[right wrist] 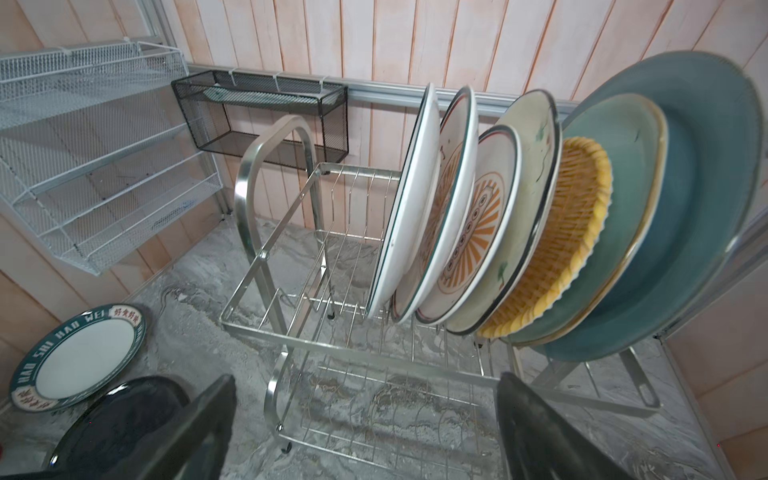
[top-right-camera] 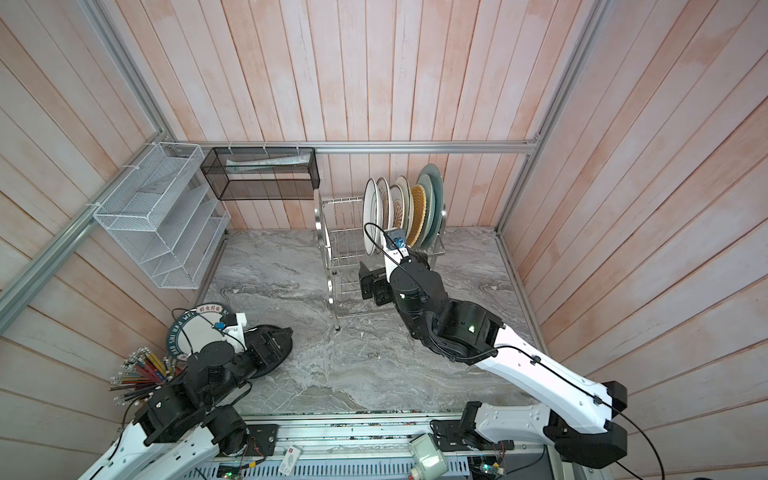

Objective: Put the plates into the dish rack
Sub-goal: 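Open the right gripper and pull it back from the rack, then move the left gripper to the dark blue plate while the right arm lowers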

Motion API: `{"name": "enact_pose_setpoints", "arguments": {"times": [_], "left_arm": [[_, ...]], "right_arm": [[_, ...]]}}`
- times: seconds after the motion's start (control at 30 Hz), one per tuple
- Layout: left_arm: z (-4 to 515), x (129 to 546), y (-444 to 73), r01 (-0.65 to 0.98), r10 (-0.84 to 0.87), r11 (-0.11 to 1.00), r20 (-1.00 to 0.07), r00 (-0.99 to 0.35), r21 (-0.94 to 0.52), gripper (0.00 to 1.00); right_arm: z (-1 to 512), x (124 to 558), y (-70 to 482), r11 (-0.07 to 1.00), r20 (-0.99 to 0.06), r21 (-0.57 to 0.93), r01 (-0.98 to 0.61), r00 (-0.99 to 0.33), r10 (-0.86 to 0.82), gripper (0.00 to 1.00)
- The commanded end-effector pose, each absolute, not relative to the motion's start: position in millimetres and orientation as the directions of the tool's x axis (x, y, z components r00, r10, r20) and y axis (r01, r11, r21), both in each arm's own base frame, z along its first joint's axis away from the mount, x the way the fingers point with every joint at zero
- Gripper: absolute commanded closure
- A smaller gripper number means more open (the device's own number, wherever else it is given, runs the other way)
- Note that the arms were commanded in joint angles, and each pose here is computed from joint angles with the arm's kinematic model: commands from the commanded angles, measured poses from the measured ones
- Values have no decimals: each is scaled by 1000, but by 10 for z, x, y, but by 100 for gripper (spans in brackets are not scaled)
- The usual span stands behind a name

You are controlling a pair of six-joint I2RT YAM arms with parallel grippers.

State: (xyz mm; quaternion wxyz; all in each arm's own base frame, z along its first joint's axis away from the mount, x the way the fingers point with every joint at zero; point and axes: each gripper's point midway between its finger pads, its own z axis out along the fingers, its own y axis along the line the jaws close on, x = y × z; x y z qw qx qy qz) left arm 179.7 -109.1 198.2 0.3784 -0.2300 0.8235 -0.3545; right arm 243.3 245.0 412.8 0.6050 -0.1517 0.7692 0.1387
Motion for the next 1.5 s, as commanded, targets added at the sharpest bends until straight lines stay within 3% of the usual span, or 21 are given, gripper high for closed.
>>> {"name": "enact_pose_setpoints", "arguments": {"times": [0.0, 0.23, 0.6, 0.8, 1.13, 1.47], "left_arm": [[1486, 1555, -585, -475, -855, 474, -258, -450, -741, 0], [1035, 1289, -286, -710, -931, 359, -182, -315, -606, 0], [752, 1516, -426, -701, -952, 302, -160, -263, -646, 0], [607, 1539, -432, -772, -966, 258, -158, -204, -581, 0], [378, 1704, -396, -744, -987, 154, -135, -87, -650, 0], [177, 1864, -296, -716, -983, 160, -178, -51, -680, 0]], "right_arm": [[4087, 2301, 2574, 865, -969, 109, -490, -246, -17, 2], [3696, 2139, 2670, 811, -950, 161, -563, -310, -27, 2], [3126, 1919, 2911, 744, -912, 228, -629, -405, -63, 2], [3052, 1881, 2954, 732, -905, 241, -637, -421, -68, 2], [2919, 1802, 3007, 706, -890, 269, -655, -450, -78, 2], [2788, 1755, 3017, 695, -875, 293, -656, -477, -82, 2]]}}
